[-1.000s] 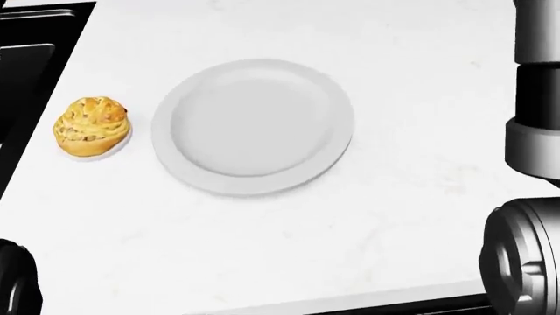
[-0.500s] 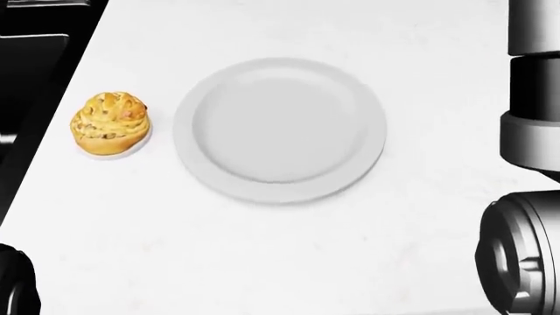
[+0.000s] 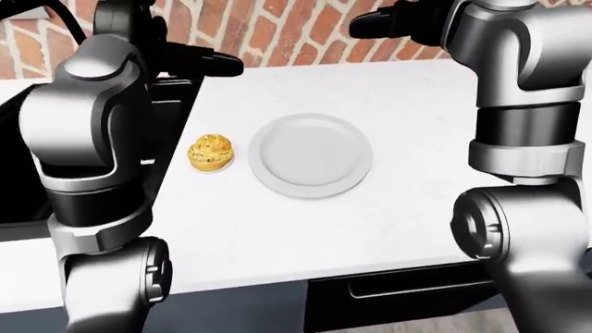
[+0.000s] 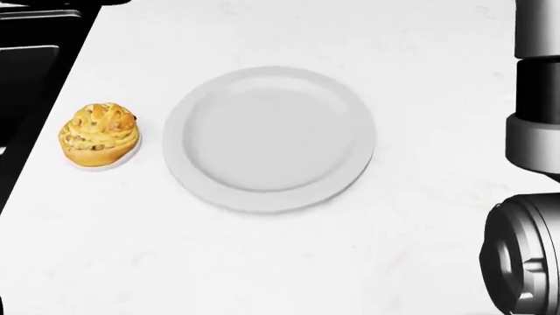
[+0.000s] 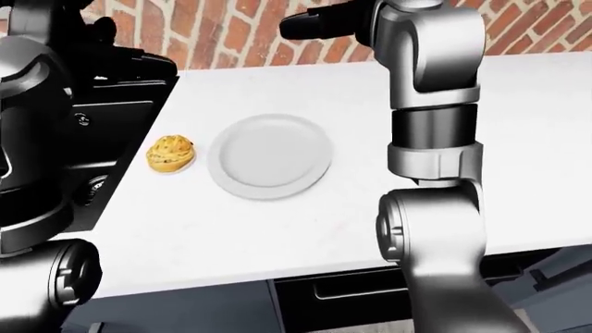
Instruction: Place the pastries on the plates.
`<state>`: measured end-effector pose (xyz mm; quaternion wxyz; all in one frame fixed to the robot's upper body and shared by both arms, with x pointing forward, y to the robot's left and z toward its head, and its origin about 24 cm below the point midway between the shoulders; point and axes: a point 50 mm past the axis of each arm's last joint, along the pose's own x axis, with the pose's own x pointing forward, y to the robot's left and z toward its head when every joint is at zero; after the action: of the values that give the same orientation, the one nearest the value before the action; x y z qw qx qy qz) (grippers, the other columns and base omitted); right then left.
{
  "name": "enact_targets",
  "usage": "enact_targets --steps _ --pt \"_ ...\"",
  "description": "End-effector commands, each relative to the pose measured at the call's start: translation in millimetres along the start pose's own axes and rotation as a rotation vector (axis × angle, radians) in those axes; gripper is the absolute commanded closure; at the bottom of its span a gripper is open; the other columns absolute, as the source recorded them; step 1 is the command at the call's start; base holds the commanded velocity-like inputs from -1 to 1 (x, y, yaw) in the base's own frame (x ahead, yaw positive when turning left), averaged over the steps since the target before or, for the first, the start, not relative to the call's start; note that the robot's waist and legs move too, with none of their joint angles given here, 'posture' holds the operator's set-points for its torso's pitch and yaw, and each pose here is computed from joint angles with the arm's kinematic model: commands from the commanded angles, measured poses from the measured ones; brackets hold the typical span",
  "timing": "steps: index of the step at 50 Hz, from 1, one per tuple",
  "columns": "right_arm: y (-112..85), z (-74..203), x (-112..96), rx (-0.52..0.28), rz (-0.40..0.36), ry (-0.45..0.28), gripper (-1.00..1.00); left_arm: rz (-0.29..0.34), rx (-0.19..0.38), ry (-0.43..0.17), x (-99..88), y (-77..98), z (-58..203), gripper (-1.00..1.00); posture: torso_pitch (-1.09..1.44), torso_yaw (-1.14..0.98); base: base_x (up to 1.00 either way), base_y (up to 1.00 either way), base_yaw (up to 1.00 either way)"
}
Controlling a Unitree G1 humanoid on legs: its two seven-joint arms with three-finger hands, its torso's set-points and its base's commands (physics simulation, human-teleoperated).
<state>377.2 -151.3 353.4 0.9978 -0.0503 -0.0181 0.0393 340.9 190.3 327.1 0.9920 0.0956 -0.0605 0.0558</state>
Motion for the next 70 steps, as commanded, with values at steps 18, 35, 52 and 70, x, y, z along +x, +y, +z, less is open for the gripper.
enact_targets --steps 18,35,52,70 --pt "-0.3 22.2 -7.9 -0.013 -0.003 -0.086 -1.0 -0.074 0.041 -0.041 -25.9 16.9 -14.9 -1.0 0.0 0.0 0.0 0.0 0.0" --pt "-1.5 19.5 -7.2 -0.014 -0.006 -0.083 -1.0 -0.071 0.074 0.032 -41.8 32.6 -64.4 -1.0 0.0 0.0 0.0 0.0 0.0" --pt "-0.7 17.5 -6.6 -0.012 -0.004 -0.078 -1.0 -0.147 0.078 0.07 -4.1 9.1 -110.1 -1.0 0.0 0.0 0.0 0.0 0.0" --pt "-1.2 18.6 -7.2 -0.011 -0.004 -0.078 -1.0 -0.094 0.163 0.095 10.7 1.0 -156.8 -1.0 0.0 0.0 0.0 0.0 0.0"
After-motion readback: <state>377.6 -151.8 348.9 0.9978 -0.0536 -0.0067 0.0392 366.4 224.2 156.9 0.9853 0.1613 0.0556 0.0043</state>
